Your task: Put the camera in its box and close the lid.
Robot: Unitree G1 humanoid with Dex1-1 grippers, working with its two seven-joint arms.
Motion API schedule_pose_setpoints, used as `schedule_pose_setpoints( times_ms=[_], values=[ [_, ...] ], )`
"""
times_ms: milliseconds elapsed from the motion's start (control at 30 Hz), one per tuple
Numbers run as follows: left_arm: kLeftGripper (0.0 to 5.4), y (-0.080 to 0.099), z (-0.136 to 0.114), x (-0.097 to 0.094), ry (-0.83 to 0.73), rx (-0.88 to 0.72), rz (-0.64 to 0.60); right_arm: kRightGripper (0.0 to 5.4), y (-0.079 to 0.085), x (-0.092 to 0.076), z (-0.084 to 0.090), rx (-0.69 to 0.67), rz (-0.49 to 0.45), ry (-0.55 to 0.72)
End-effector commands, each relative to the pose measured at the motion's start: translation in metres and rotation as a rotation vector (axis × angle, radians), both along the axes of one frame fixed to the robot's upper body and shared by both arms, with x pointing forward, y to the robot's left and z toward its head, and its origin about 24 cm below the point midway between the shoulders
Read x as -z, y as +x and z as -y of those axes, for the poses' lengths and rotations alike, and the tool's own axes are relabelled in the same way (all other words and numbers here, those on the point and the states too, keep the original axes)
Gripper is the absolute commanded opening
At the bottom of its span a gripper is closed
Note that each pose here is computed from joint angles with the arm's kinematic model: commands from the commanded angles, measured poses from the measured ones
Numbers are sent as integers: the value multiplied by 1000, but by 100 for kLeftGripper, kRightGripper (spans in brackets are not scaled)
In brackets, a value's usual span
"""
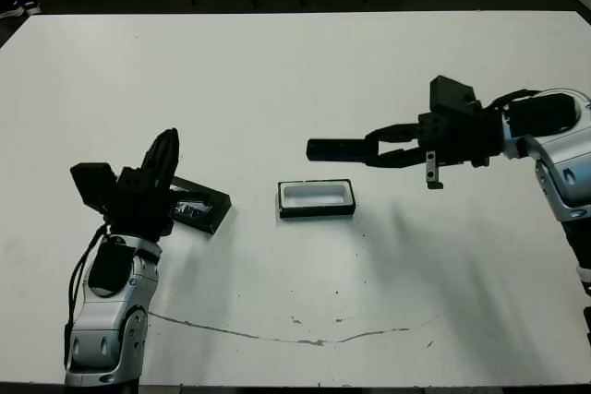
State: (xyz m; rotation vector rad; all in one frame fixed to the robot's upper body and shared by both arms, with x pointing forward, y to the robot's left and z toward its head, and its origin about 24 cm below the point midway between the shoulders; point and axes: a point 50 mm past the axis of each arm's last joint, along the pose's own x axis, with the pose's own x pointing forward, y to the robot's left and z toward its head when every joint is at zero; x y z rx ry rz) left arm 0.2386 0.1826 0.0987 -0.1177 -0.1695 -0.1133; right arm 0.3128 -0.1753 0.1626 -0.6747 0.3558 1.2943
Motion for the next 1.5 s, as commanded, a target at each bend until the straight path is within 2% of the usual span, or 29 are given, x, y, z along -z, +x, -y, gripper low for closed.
schedule_pose_setpoints(
  times_ms=[33, 233, 567, 1400, 1500],
  values=[
    [0, -3, -2, 7, 10, -19, -38, 30, 0, 5, -2, 6, -47, -30],
    [0, -3, -2, 8, 1, -18, -43, 30, 0, 12, -7, -42, -40, -34],
    [0, -3, -3, 9, 9, -17, -40, 30, 0, 18, -10, -55, -131, -28],
    [0, -4, -1, 10, -1, -18, -41, 30, 9, 30, -18, -119, -109, -71],
    [0, -4, -1, 11, 3, -14, -39, 30, 9, 29, -19, -139, -82, -82]
  ],
)
